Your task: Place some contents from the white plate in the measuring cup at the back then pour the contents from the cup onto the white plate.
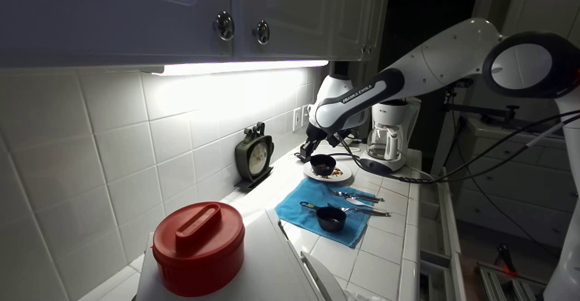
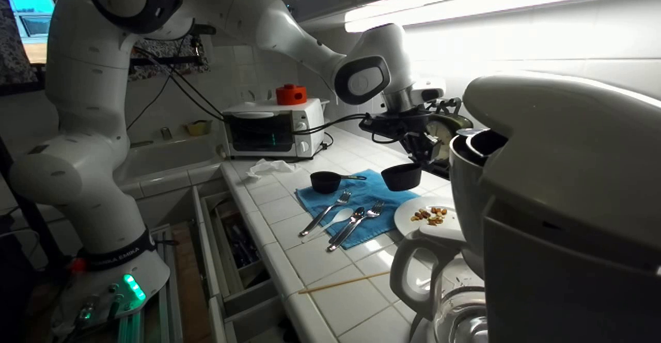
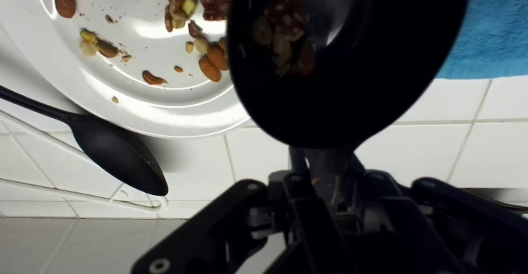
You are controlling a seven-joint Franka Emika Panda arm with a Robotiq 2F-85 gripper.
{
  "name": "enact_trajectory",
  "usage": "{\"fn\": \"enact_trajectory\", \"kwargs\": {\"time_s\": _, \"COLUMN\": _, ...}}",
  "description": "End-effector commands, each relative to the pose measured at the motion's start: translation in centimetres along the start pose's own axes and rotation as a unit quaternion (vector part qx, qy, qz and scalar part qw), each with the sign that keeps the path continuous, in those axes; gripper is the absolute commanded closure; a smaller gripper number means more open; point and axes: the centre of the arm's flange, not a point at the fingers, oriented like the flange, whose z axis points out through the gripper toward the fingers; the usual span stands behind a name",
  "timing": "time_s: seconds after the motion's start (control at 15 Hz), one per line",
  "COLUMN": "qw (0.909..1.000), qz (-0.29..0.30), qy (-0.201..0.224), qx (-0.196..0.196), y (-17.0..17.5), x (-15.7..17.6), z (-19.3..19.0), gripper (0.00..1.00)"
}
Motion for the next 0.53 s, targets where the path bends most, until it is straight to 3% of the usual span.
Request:
{"fn": "enact_trajectory", "kwargs": {"time_s": 0.0, "qw": 0.9987, "qz": -0.014, "qy": 0.020, "qx": -0.045, "y": 0.8, "x": -2.4, "z": -0.9, "gripper": 0.92}}
{"fn": "enact_trajectory", "kwargs": {"time_s": 0.47, "qw": 0.9891, "qz": -0.029, "qy": 0.075, "qx": -0.123, "y": 3.0, "x": -4.4, "z": -1.1, "gripper": 0.92}}
